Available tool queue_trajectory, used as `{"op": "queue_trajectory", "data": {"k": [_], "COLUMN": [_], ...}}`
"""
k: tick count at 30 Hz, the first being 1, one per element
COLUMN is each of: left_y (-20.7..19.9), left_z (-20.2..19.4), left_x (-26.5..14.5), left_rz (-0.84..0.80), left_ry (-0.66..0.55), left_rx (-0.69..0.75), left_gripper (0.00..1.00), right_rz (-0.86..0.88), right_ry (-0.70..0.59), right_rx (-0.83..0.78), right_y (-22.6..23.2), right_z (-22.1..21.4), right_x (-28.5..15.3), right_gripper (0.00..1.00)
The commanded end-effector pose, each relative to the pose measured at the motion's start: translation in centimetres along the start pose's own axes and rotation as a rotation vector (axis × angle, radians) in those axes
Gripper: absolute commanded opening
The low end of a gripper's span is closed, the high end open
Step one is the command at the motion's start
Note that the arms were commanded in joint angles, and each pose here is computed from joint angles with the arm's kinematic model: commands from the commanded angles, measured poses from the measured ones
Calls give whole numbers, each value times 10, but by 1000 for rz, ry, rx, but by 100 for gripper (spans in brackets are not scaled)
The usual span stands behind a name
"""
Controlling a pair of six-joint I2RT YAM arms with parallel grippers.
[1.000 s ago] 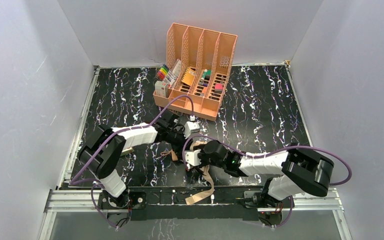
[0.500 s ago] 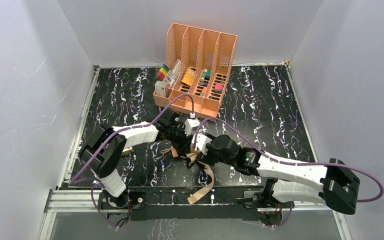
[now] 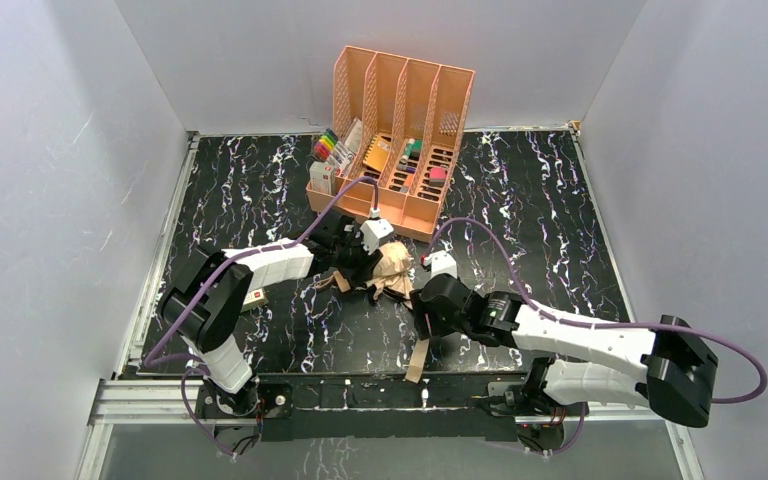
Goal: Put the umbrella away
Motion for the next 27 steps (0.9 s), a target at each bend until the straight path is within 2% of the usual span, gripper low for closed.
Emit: {"op": "queue_trajectory", "data": {"k": [1, 9, 11, 14, 17, 21, 22, 27], "left_y": [0, 2, 3, 4, 7, 20, 24, 53], "left_z": [-72, -70, -70, -68, -65, -60, -58, -47], "left_x": [-1, -1, -2, -2, -2, -5, -6, -17], "left_rz": [49, 60, 61, 71, 80, 110, 119, 171], "left_ry": [262, 260, 259, 254, 248, 236, 227, 156], "left_rx": [-16, -17, -19, -23, -35, -107, -131, -268], "left_gripper": [4, 3, 3, 3, 3, 3, 3, 3], "right_rz": [23, -196, -261, -316, -287, -215, -198, -98], "right_ry": [-7, 70, 78, 86, 107, 161, 179, 279], "right_rx": [203, 200, 174, 133, 71, -17, -35, -151], "right_y": [18, -1, -12, -24, -25, -20, -18, 3], "right_z": [2, -13, -18, -21, -26, -37, -41, -65], "right_x": [9, 35, 38, 38, 39, 38, 37, 29], "right_gripper": [71, 67, 60, 44, 29, 3, 0, 0]}}
Point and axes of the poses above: each gripper's point midway between its finger pads, its own x axis out along the fingers, its own y axis along the line the jaws close on, z = x × y, the point moved 1 cm from there along -x, back along the fingers, and after that the axes turned 11 degrees about x, right-handed, at the moved point
